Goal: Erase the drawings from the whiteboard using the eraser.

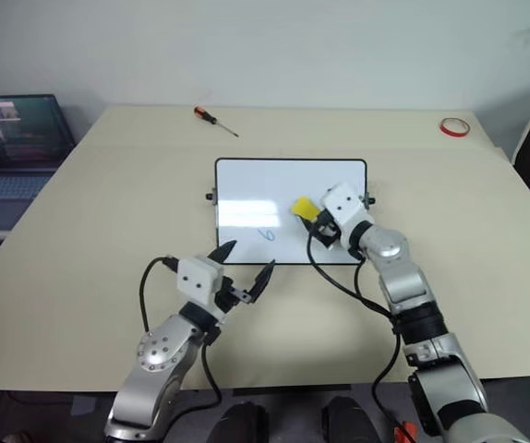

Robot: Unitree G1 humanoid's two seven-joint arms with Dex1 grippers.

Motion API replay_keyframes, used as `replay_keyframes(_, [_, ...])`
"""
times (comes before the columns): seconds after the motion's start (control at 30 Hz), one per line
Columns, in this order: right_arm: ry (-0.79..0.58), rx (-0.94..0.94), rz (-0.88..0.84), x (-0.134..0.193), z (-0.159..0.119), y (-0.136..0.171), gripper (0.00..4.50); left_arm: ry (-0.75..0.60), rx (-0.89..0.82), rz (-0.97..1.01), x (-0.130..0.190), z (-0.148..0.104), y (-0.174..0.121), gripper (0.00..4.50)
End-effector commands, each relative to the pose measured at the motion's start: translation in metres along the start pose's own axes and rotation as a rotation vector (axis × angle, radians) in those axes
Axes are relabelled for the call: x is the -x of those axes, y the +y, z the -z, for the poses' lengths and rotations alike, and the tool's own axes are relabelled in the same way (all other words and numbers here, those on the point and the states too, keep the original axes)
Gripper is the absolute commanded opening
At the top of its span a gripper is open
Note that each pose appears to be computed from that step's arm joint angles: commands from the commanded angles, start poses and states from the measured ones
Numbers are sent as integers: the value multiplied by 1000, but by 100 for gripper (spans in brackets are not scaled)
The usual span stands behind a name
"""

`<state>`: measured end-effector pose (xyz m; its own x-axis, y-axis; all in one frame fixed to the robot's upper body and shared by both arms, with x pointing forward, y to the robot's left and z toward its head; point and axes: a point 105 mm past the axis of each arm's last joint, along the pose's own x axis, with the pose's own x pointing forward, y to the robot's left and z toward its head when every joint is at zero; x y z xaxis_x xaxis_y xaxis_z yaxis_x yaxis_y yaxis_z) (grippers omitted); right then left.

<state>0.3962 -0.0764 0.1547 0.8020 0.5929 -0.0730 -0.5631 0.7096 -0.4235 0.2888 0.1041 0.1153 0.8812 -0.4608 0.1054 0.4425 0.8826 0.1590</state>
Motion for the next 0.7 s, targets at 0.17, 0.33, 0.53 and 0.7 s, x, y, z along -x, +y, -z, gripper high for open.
replay_keyframes(0.17, [16,-6,-17,5,3,10,449,-40,-14,13,-3,-10,-1,450])
replay_keyframes(0.33, [-7,1,-16,4,-2,17,449,-39,-16,13,-2,-10,-1,450])
replay_keyframes(0.53, [-11,-4,-10,2,-4,18,389,-33,-15,14,-1,-9,-1,450])
replay_keyframes(0.7, [-12,-9,1,2,-4,17,205,-32,-14,13,-1,-9,-1,450])
